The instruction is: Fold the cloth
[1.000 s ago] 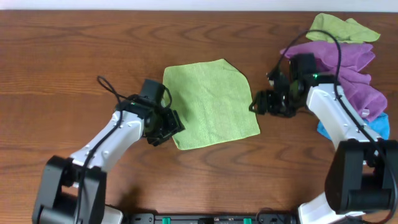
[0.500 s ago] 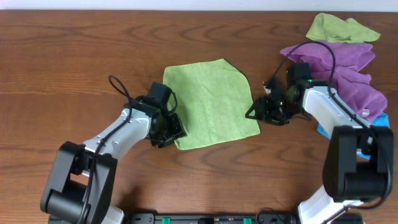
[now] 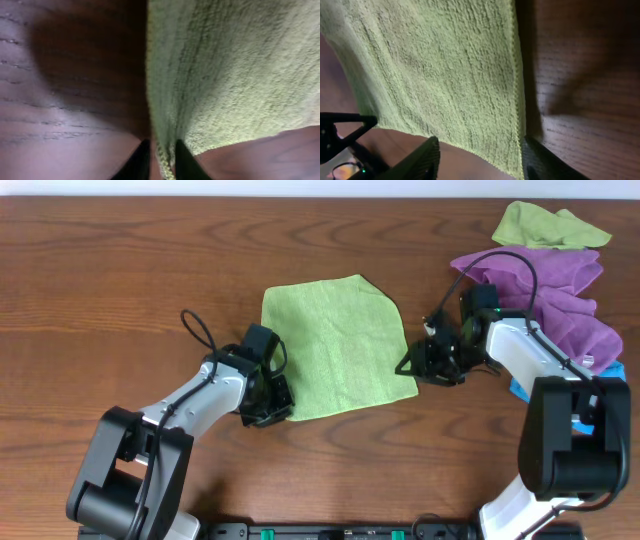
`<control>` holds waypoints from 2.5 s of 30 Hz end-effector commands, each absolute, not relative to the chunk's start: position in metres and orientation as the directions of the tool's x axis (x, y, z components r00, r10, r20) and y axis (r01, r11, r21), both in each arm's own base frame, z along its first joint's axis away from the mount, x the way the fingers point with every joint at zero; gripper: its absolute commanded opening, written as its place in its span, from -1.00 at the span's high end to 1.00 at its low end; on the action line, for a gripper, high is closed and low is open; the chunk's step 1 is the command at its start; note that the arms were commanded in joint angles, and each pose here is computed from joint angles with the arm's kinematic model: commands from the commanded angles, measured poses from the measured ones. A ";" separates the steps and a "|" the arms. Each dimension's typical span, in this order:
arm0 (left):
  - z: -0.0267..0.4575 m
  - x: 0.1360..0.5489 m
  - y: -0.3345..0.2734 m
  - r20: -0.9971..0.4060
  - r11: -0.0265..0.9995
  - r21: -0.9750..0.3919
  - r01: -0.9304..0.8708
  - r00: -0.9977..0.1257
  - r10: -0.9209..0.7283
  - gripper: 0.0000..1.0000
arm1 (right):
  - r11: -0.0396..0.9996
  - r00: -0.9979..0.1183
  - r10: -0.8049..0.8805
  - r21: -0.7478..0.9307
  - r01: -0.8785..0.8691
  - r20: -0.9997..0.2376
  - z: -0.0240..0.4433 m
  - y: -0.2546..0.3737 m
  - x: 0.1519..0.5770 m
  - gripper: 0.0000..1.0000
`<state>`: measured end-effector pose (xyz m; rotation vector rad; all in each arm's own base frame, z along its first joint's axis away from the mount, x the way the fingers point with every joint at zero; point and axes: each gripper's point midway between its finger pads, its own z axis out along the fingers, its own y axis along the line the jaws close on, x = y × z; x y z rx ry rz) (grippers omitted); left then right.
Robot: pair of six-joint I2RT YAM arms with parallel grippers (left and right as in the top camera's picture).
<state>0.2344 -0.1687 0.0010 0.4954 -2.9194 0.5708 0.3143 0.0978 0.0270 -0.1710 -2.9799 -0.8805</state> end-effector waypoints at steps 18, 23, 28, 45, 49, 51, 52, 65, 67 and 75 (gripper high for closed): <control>-0.003 0.236 -0.169 0.180 0.873 -0.342 -0.346 -0.937 -0.301 0.88 | 0.884 -0.981 0.115 0.435 0.173 0.158 0.017 0.080 0.290 0.46; -0.003 0.236 -0.169 0.180 0.874 -0.342 -0.347 -0.936 -0.301 0.88 | 0.886 -0.981 0.106 0.433 0.168 0.164 0.011 0.083 0.285 0.41; -0.003 0.236 -0.169 0.181 0.873 -0.342 -0.347 -0.936 -0.301 0.88 | 0.883 -0.978 0.126 0.431 0.188 0.169 0.000 0.083 0.279 0.37; 0.011 0.244 -0.169 0.183 0.849 -0.385 -0.362 -0.932 -0.314 0.88 | 0.789 -0.980 0.121 0.584 0.190 0.155 0.020 0.110 0.292 0.97; 0.065 0.286 -0.138 -0.006 0.833 -0.444 -0.330 -0.929 -0.371 0.88 | 0.774 -0.990 0.118 0.618 0.137 0.072 0.054 0.114 0.325 0.97; 0.089 0.301 -0.124 -0.081 0.812 -0.482 -0.330 -0.906 -0.416 0.88 | 0.774 -0.993 0.119 0.625 0.102 0.015 0.072 0.116 0.344 0.97; 0.096 0.304 -0.119 -0.102 0.804 -0.495 -0.330 -0.896 -0.431 0.89 | 0.773 -0.992 0.126 0.627 0.096 -0.003 0.079 0.118 0.352 0.98; 0.072 0.375 -0.092 -0.202 0.756 -0.563 -0.333 -0.832 -0.517 0.89 | 0.814 -0.947 0.249 0.574 0.090 -0.205 0.083 0.144 0.425 0.97; 0.074 0.392 -0.089 -0.214 0.735 -0.599 -0.318 -0.821 -0.529 0.89 | 0.807 -0.941 0.269 0.582 0.103 -0.206 0.077 0.144 0.433 0.97; 0.082 0.461 -0.089 -0.254 0.719 -0.650 -0.244 -0.823 -0.509 0.89 | 0.792 -0.927 0.313 0.595 0.135 -0.207 0.063 0.148 0.468 0.97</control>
